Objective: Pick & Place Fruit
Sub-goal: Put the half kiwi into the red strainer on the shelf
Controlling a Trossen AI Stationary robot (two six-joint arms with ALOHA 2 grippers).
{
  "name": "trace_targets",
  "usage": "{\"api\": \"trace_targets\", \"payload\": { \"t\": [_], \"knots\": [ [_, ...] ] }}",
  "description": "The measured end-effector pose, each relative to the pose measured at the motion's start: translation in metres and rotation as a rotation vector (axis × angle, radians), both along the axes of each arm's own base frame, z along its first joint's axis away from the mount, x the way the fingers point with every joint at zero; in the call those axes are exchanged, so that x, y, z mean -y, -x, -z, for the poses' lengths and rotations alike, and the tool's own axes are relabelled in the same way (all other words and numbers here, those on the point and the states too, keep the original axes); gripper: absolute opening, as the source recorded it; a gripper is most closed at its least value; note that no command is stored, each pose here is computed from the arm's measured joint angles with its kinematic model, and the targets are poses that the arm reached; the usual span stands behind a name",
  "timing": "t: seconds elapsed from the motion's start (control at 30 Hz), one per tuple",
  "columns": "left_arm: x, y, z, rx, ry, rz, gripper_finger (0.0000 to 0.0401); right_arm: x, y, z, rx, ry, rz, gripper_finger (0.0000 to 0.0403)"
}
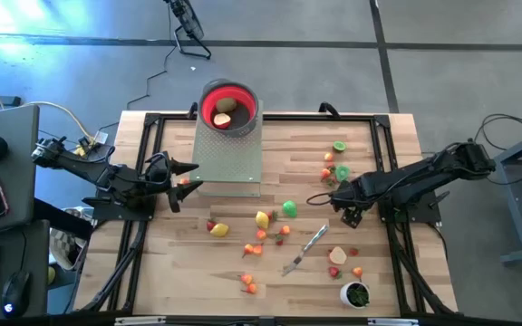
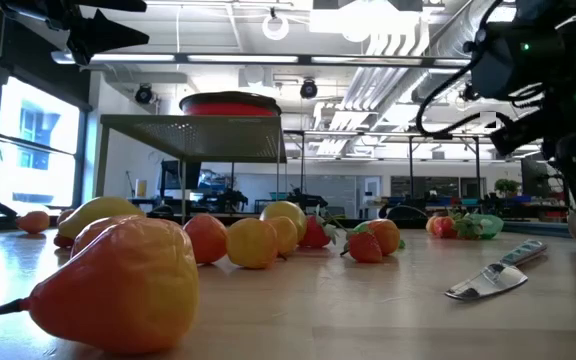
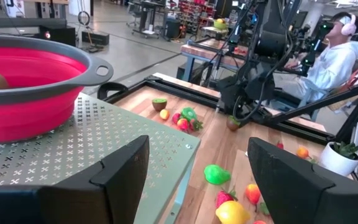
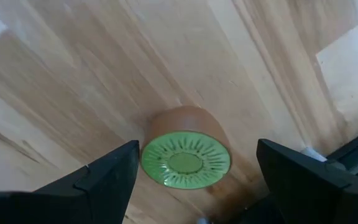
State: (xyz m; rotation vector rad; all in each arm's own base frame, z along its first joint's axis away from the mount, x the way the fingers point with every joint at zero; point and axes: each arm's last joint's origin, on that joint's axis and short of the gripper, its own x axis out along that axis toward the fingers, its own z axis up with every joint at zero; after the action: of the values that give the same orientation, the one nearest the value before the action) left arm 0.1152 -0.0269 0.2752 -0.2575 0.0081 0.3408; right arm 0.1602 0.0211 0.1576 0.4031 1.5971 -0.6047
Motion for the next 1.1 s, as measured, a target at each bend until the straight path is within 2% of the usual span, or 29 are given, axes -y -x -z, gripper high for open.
{"api": "trace_targets", "payload": {
  "t": [0.3, 0.83, 0.93, 1.1],
  "knots": [
    [0.000, 0.000, 0.000, 0.000, 0.000, 0.000, 0.0267, 0.000, 0.004, 0.015, 0.029, -0.015, 0.001, 0.0317],
    [0.000, 0.000, 0.000, -0.001, 0.000, 0.001, 0.0267, 0.000, 0.003, 0.015, 0.037, -0.030, -0.001, 0.0317],
    [0.000, 0.000, 0.000, -0.001, 0.000, 0.001, 0.0267, 0.000, 0.003, 0.015, 0.038, -0.030, -0.001, 0.0305],
    [0.000, 0.000, 0.000, -0.001, 0.000, 0.003, 0.0267, 0.000, 0.003, 0.015, 0.038, -0.031, -0.001, 0.0265]
  ]
}}
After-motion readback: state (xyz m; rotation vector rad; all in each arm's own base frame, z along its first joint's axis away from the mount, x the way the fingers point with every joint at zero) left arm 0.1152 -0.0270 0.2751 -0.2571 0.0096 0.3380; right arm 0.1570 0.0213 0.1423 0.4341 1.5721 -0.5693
